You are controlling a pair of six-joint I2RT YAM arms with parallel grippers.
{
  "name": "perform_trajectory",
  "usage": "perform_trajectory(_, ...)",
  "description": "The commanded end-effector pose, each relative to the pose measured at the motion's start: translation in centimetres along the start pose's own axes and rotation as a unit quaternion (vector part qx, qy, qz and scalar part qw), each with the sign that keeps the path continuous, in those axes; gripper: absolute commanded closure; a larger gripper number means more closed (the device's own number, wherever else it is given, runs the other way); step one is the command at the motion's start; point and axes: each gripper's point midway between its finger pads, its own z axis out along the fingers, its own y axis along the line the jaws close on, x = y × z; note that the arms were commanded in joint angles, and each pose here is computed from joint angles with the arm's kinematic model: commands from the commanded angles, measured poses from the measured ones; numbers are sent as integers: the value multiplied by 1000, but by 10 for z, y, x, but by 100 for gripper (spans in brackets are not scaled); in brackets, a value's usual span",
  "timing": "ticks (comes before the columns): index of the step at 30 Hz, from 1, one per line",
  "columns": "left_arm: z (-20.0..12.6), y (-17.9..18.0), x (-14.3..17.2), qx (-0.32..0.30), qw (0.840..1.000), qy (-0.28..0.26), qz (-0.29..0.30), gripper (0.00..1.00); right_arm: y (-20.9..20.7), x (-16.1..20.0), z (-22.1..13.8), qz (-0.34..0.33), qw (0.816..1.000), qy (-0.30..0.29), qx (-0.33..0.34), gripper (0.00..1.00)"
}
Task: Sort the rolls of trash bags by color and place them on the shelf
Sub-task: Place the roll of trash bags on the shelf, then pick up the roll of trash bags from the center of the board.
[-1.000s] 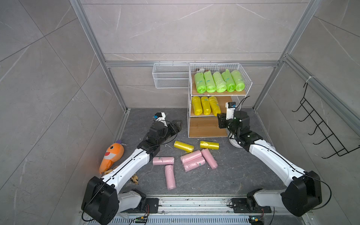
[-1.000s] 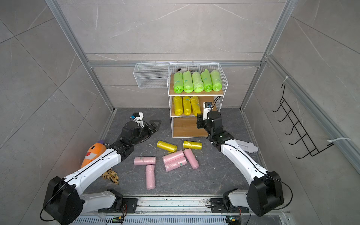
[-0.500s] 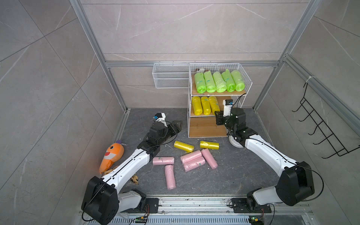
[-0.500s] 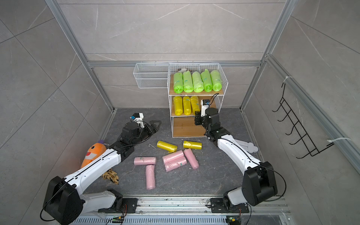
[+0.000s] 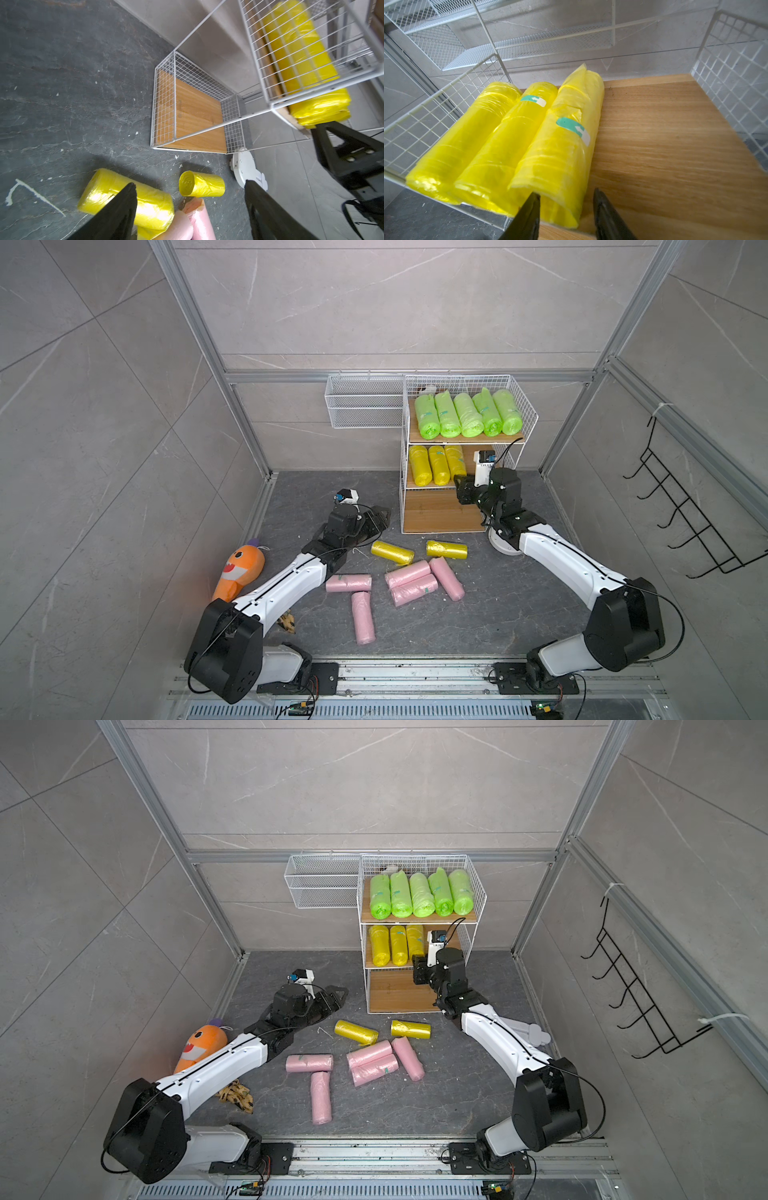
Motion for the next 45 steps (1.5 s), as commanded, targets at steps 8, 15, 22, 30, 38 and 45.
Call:
perform_trajectory(8, 27, 68, 34, -120, 992, 27, 6, 15, 6, -27, -62, 9, 999, -39, -18, 35)
perform_trajectory(15, 41, 94, 66, -140, 988, 48, -32, 14, 2, -19, -75, 8, 999, -30, -12, 33)
perform_trajectory(22, 63, 89, 77, -133, 989, 57, -42, 13, 2, -10, -71, 12, 1000, -16, -14, 31)
perform_trajectory(30, 86, 93, 78, -147, 987, 58, -29, 16, 1, -5, -74, 11, 1000, -12, -11, 31)
perform_trajectory(38, 105, 105, 87, -164, 984, 70, -20, 27, -2, -1, -74, 11, 1000, -6, -6, 30)
perform_trajectory(45, 112, 115, 91, -175, 982, 67, -25, 41, -3, 1, -74, 7, 1000, -1, -3, 30)
